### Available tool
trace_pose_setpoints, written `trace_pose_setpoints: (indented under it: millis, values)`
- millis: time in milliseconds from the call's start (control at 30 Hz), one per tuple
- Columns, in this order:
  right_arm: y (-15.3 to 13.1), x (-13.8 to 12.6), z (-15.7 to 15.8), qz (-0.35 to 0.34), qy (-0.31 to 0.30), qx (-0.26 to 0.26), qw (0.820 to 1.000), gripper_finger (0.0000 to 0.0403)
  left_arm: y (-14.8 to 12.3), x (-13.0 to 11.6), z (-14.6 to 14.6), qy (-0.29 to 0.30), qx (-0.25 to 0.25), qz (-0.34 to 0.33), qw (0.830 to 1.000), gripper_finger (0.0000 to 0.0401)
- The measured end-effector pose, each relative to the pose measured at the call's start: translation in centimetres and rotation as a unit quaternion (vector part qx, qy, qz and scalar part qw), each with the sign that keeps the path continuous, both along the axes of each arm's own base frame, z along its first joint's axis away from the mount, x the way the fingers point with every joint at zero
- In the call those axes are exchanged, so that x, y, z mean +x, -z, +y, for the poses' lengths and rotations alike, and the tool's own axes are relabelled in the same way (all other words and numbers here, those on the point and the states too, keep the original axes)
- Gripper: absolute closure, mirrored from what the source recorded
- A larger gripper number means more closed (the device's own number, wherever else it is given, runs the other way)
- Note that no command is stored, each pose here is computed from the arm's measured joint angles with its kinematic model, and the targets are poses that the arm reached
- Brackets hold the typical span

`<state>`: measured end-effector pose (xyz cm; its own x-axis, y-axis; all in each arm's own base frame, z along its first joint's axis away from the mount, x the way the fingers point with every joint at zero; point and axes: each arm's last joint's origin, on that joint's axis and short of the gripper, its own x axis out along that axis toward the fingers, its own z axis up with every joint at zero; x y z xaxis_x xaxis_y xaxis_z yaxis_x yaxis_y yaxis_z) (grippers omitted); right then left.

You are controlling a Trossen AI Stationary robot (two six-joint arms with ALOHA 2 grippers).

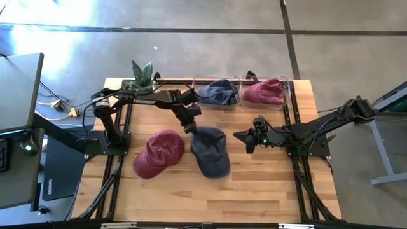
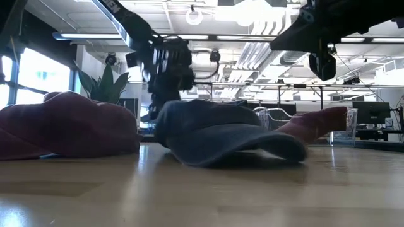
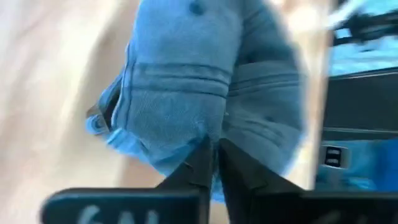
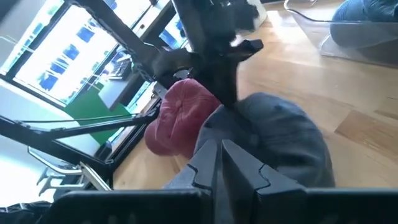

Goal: Pick & Place hat
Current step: Put the dark blue cap into the left transparent bin

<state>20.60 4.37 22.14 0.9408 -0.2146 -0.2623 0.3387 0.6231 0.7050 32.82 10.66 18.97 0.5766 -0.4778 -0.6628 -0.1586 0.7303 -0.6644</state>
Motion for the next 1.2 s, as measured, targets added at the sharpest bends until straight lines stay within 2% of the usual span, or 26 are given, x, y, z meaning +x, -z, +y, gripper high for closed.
trace_pose_setpoints:
  millis: [133, 300, 400, 500, 567, 633, 700, 767, 833, 1000, 1067, 1133, 1200]
  values:
    - [0.0, 0.0, 0.1, 0.006, -0.021, -0.017, 1.0, 0.0384, -3.6, 0.6, -0.8, 0.011, 0.02, -0.062, 0.998, 0.0383]
    - [-0.4, 0.0, 0.1, -0.008, -0.027, -0.049, 0.998, 0.0382, -9.9, 1.2, -1.7, 0.021, 0.069, -0.15, 0.986, 0.0396]
    - [-1.8, -0.2, -0.1, -0.051, -0.022, -0.097, 0.994, 0.0382, -14.4, 1.7, -2.4, 0.035, 0.103, -0.223, 0.969, 0.0397]
    - [-3.5, -1.0, -0.6, -0.092, -0.003, -0.138, 0.986, 0.0382, -17.4, 1.9, -3.6, 0.059, 0.17, -0.251, 0.951, 0.0399]
    - [-4.3, -1.7, -1.0, -0.108, 0.02, -0.156, 0.982, 0.0382, -18.4, 1.8, -4.7, 0.09, 0.234, -0.254, 0.934, 0.0399]
    - [-4.9, -2.3, -1.3, -0.116, 0.033, -0.172, 0.978, 0.0382, -18.0, 1.9, -6.1, 0.124, 0.281, -0.243, 0.92, 0.0398]
    - [-5.3, -2.7, -1.4, -0.122, 0.035, -0.18, 0.975, 0.0382, -16.0, 2.7, -7.4, 0.144, 0.294, -0.207, 0.922, 0.0398]
    - [-5.3, -2.8, -1.5, -0.118, 0.031, -0.179, 0.976, 0.0382, -13.3, 3.5, -8.5, 0.158, 0.276, -0.161, 0.934, 0.0398]
    - [-4.9, -2.7, -1.4, -0.104, 0.018, -0.171, 0.98, 0.0382, -11.3, 4.1, -9.4, 0.182, 0.234, -0.147, 0.943, 0.0398]
    - [-2.5, -2.4, -1.1, -0.017, -0.022, -0.128, 0.991, 0.0378, -7.8, 5.5, -10.1, 0.23, 0.088, -0.139, 0.959, 0.0362]
    - [-1.5, -2.3, -1.0, 0.021, -0.04, -0.101, 0.994, 0.0369, -7.0, 6.2, -9.9, 0.23, 0.043, -0.131, 0.963, 0.0337]
    - [-0.6, -2.1, -0.9, 0.056, -0.061, -0.072, 0.994, 0.0356, -6.8, 5.9, -9.7, 0.221, 0.009, -0.1, 0.97, 0.0311]
    - [0.3, -2.0, -0.8, 0.087, -0.081, -0.047, 0.992, 0.0337, -7.5, 5.9, -9.4, 0.213, 0.003, -0.099, 0.972, 0.0292]
